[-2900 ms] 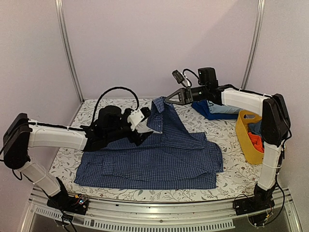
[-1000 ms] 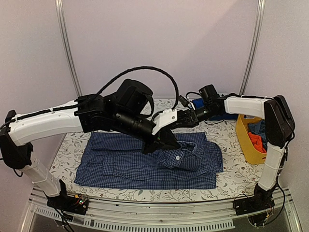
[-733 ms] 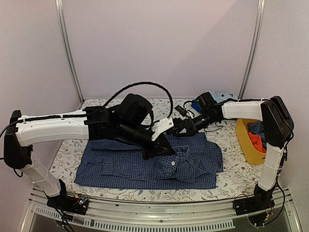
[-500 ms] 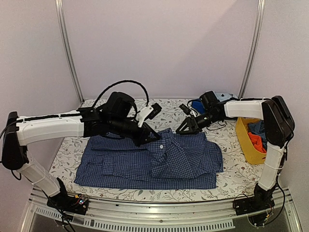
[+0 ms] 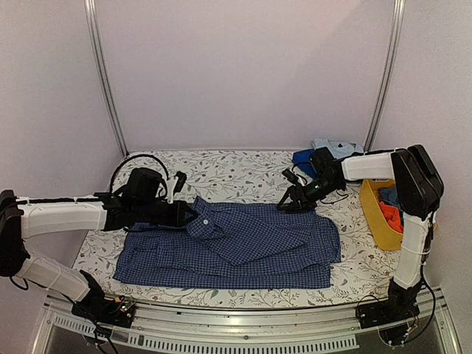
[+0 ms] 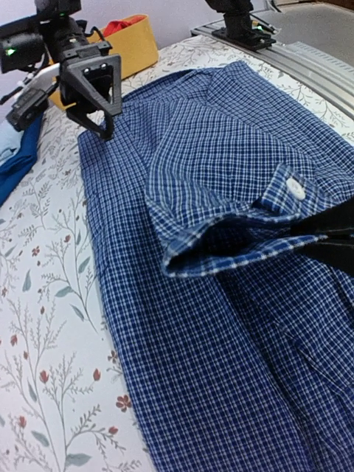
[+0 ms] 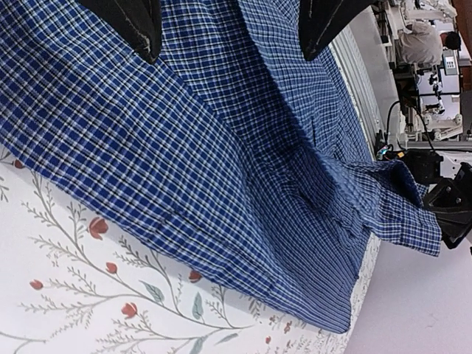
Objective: Fold and stack the mixed laundry pile
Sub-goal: Fold the rectangle-folded T-shirt at the center of the board.
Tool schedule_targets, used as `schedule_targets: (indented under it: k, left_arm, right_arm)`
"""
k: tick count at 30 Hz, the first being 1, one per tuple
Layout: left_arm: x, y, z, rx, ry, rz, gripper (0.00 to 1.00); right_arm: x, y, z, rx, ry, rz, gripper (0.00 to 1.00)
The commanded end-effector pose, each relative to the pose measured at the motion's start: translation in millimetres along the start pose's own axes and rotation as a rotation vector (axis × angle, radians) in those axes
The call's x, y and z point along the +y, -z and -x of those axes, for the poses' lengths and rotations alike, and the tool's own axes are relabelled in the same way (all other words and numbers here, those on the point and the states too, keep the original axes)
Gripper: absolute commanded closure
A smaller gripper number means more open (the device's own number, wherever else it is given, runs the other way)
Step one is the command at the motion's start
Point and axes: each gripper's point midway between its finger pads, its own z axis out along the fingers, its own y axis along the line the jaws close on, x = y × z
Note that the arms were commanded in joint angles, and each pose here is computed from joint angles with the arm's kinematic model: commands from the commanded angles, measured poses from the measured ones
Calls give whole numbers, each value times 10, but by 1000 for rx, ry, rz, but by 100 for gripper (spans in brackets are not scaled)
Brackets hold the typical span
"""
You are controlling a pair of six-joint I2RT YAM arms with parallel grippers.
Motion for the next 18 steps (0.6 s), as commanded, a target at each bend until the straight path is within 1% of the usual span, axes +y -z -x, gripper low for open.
schedule_targets:
  k: [1, 5, 9, 13, 17, 18]
  left_arm:
    - [279, 142, 105, -121, 98, 71, 100]
    - [506, 201, -24, -137, 153, 129, 100]
    - [752, 224, -109, -139, 196, 201, 100]
    - [1042, 201, -218, -108, 238, 309, 100]
    - [1182, 85, -336, -67, 249, 349, 100]
    - [1203, 60, -358, -51, 247, 358, 98]
  right_arm:
    - [-292, -105, -215, 67, -64, -64, 37]
    - [-353, -118, -259, 77, -71, -88, 37]
    - [-351, -53, -172, 56, -61, -116, 36]
    - [-301, 44, -33, 22, -45, -141, 36]
    - [-201, 172, 118, -20, -25, -164, 36]
    - [-190, 201, 145, -28, -22, -174, 35]
